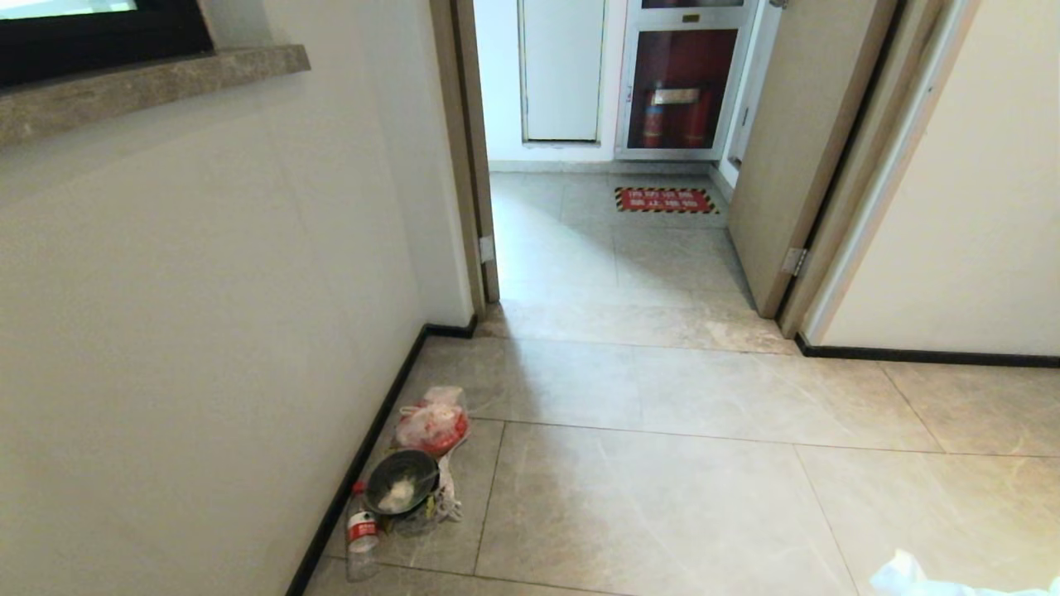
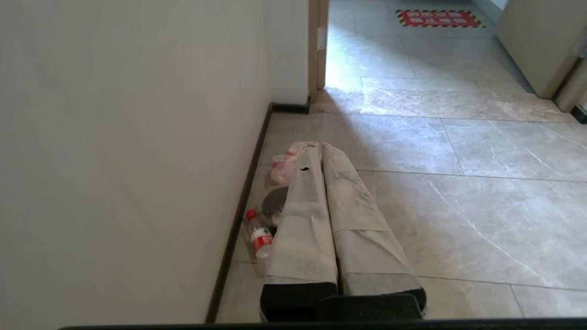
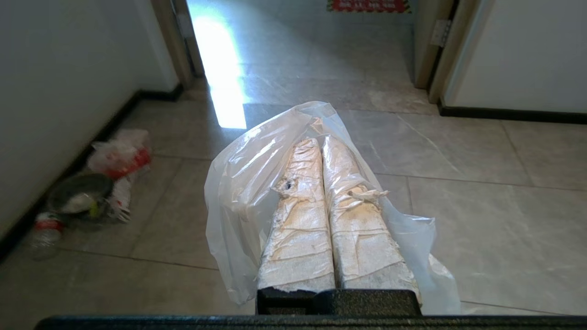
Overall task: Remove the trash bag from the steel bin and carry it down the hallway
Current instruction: Put the trash bag at the door
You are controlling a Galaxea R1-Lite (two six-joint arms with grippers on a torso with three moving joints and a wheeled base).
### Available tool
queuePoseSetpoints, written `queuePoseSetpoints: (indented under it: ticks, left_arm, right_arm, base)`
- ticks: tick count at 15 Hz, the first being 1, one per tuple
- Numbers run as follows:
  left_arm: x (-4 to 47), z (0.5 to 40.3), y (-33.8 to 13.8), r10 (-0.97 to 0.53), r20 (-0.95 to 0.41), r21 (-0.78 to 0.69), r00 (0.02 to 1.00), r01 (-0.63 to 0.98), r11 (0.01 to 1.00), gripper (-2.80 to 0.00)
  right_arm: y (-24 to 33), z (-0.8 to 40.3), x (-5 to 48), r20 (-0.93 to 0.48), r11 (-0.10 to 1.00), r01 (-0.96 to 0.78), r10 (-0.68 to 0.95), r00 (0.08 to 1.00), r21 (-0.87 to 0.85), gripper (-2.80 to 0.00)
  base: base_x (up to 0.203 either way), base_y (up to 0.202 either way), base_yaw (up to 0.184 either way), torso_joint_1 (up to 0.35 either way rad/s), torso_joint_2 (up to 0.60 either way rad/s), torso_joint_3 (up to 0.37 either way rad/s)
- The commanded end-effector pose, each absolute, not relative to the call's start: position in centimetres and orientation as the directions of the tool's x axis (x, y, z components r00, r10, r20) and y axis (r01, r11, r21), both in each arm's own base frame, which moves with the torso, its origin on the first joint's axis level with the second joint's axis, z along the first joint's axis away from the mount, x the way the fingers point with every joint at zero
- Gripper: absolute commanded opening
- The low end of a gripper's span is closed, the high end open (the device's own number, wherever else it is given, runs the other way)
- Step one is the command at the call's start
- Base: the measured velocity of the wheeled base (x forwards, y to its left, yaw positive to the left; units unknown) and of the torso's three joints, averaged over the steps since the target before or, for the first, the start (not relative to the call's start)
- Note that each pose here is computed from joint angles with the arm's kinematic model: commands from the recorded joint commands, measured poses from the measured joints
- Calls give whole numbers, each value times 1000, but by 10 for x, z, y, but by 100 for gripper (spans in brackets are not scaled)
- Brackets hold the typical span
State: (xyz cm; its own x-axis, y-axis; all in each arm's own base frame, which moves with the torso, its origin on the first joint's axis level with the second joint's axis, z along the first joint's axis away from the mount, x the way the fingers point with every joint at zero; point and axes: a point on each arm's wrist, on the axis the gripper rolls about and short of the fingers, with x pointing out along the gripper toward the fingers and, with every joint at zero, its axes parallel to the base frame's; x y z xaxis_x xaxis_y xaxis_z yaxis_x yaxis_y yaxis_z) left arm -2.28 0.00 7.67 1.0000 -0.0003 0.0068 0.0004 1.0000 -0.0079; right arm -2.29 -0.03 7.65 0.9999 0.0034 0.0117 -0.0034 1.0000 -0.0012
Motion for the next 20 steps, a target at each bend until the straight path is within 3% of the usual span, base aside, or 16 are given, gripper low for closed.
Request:
queuePoseSetpoints:
  ticks: [1,10,17,20]
  left_arm:
    - [-23,76,0,0,5,-14,1000,0,1000,-280]
    - [-23,76,0,0,5,-12,1000,0,1000,-280]
    - [-23,76,0,0,5,-11,1000,0,1000,-280]
    - [-23,76,0,0,5,-11,1000,0,1000,-280]
  right_arm:
    - [0,77,-23,12,1000,-2,2,1000,0,-280]
    - [0,77,-23,12,1000,-3,3,1000,-6,-280]
    - [0,76,-23,11,1000,-3,3,1000,0,-280]
    - [0,77,-23,11,1000,-3,3,1000,0,-280]
  base:
    - [4,-82,5,5,5,0]
    - [0,-171,-1,1,3,2]
    - [0,0,0,0,0,0]
    - [-3,6,-148,3,6,5]
